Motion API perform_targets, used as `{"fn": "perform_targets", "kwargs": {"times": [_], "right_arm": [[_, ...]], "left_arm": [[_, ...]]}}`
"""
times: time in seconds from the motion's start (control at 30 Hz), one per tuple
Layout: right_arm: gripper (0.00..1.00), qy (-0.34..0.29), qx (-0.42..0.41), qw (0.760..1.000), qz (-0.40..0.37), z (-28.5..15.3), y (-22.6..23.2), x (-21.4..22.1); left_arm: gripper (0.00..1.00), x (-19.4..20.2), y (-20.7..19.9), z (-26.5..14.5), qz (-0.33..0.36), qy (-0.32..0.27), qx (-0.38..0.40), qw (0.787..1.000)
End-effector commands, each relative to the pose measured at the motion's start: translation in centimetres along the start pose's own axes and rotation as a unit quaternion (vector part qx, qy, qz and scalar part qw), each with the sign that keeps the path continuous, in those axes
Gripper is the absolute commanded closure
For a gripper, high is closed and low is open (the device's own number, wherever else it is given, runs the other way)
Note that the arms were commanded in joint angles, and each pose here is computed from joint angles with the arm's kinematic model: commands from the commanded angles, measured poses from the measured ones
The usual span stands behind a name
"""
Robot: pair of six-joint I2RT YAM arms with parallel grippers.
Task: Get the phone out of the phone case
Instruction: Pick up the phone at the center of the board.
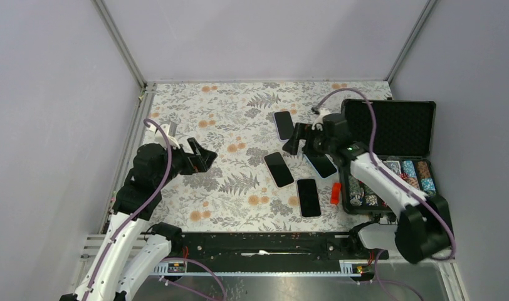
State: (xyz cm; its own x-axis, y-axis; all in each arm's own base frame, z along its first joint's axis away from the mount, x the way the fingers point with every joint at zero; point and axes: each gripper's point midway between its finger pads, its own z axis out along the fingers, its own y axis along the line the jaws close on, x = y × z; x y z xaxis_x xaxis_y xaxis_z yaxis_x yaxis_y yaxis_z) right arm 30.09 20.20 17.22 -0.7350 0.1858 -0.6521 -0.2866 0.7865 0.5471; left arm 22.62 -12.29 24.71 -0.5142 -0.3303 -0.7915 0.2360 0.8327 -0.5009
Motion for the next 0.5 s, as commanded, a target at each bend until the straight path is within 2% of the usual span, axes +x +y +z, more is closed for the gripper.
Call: {"fn": "perform_targets", "kwargs": {"times": [0.0, 0.2, 0.47], "right_arm": [[0.00, 0.021, 0.049, 0.998, -0.042, 3.9, -1.9, 1.1], [0.00, 0.060, 0.100, 0.992, -0.048, 7.3, -4.4, 3.4], [0.00, 0.163, 0.129, 0.977, -0.052, 9.3, -5.1, 8.1]], "left_arm": [[0.01, -0.7, 0.1, 0.6, -0.009, -0.033, 0.007, 0.999], [0.01, 0.8, 0.8, 1.2, -0.009, -0.016, 0.003, 1.000], [0.01, 0.9, 1.0, 1.5, -0.013, -0.017, 0.001, 1.000]]}}
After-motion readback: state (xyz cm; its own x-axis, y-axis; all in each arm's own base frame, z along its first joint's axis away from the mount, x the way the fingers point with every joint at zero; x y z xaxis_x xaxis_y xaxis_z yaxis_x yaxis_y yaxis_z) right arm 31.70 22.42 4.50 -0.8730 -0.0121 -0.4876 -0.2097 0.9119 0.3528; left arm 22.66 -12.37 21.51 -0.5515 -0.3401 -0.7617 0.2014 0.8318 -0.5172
